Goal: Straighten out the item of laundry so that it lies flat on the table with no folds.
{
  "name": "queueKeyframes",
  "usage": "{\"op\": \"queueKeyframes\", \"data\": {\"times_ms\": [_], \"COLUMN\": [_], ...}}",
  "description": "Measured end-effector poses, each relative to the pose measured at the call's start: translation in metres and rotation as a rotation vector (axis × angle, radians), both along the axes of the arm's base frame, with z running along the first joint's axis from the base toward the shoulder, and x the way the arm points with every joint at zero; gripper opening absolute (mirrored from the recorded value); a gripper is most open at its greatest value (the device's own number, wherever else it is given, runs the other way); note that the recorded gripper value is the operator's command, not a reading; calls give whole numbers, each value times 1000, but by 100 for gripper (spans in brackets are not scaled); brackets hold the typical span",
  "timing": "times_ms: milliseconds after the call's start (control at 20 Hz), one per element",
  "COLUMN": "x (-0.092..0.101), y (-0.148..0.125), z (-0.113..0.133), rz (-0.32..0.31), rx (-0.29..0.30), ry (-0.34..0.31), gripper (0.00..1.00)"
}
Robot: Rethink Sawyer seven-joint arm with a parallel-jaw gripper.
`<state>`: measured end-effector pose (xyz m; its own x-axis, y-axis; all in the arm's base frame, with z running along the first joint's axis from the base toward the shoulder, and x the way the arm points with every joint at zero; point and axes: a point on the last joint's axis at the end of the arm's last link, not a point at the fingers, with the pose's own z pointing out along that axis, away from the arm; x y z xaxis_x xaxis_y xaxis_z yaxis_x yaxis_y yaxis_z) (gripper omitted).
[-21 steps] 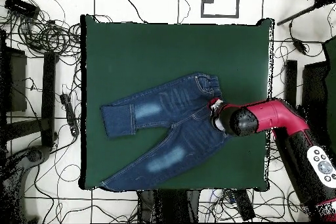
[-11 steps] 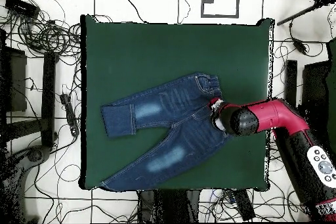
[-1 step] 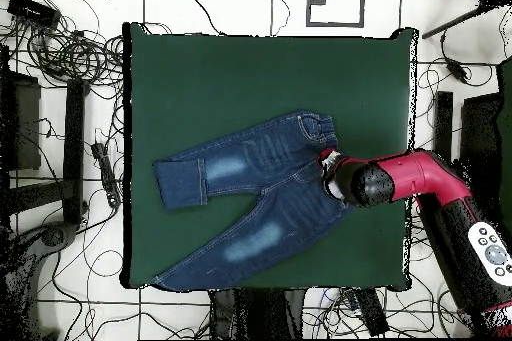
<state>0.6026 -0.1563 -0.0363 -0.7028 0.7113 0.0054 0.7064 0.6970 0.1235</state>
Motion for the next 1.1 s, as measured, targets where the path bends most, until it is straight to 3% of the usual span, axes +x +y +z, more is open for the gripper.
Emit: {"op": "queueKeyframes", "data": {"times_ms": [1100], "x": [16], "y": [-16], "z": [1], "rz": [-33], "rx": [-17], "ry": [-22], "gripper": [100]}}
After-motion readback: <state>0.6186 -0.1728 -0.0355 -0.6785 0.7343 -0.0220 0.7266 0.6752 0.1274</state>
